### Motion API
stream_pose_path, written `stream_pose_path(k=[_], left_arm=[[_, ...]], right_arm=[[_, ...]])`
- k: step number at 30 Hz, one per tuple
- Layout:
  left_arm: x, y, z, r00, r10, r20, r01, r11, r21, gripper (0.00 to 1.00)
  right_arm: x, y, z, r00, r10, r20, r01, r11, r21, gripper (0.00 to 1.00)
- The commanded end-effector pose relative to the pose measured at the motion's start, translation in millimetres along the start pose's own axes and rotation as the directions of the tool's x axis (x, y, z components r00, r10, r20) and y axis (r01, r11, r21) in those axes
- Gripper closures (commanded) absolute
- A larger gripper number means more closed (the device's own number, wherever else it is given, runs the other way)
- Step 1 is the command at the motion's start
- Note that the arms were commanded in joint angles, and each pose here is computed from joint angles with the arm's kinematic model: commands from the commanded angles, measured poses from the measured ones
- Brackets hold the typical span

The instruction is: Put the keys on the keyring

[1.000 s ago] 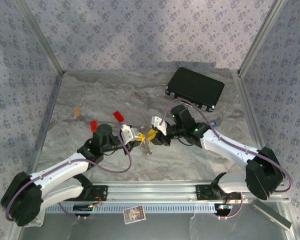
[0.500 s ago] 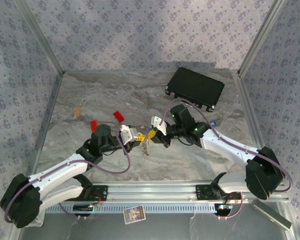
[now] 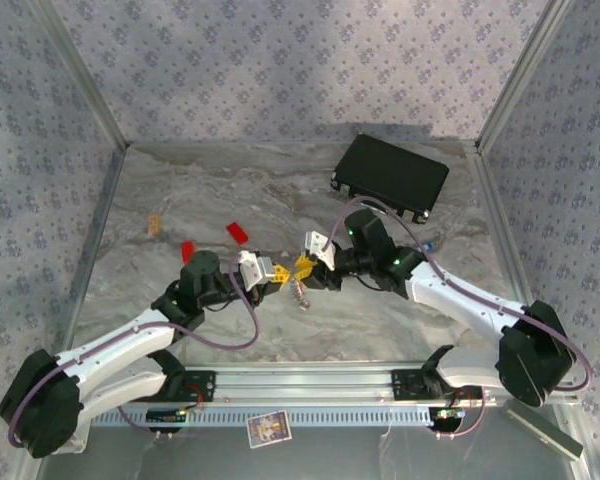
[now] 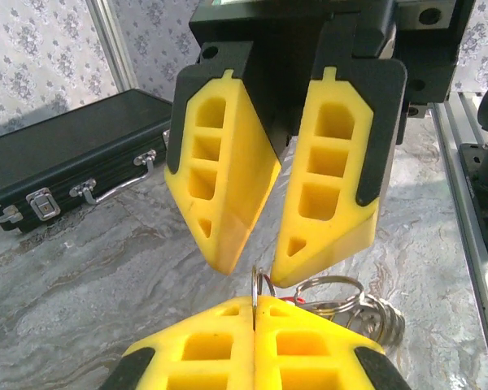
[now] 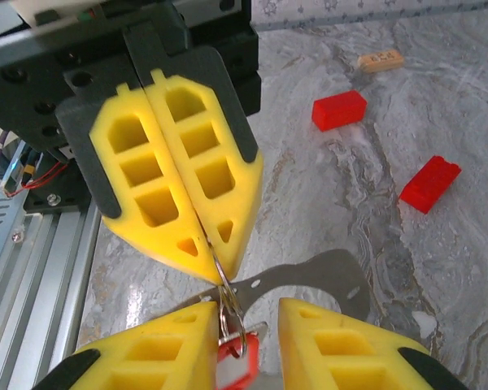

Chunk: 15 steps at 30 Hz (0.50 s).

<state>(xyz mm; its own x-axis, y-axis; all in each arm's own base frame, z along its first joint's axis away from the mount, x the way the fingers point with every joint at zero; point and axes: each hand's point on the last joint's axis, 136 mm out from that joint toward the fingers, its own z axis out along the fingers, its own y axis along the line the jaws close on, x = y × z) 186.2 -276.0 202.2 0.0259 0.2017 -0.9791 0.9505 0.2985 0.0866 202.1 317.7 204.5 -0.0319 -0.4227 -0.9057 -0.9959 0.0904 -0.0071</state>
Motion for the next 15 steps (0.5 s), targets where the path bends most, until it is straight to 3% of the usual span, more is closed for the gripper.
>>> stream_pose_path(k=[1, 9, 15], left_arm=[[-19.0, -5.1, -1.3, 0.997, 0.035, 0.072, -0.037, 0.999, 0.026, 1.0], [-21.0, -5.6, -1.6, 0.996, 0.038, 0.078, -0.04, 0.999, 0.029, 1.0], [-17.5, -4.3, -1.1, 0.997, 0.029, 0.065, -0.031, 0.999, 0.022, 1.0]], right_arm=[[-7.1, 6.7, 0.8, 0.999, -0.022, 0.025, 0.023, 0.999, -0.039, 0.73], [-9.5, 6.3, 7.5, 0.999, -0.023, 0.029, 0.024, 0.998, -0.052, 0.8], [-14.9, 6.3, 9.8, 0.999, -0.027, 0.04, 0.029, 0.998, -0.055, 0.97]])
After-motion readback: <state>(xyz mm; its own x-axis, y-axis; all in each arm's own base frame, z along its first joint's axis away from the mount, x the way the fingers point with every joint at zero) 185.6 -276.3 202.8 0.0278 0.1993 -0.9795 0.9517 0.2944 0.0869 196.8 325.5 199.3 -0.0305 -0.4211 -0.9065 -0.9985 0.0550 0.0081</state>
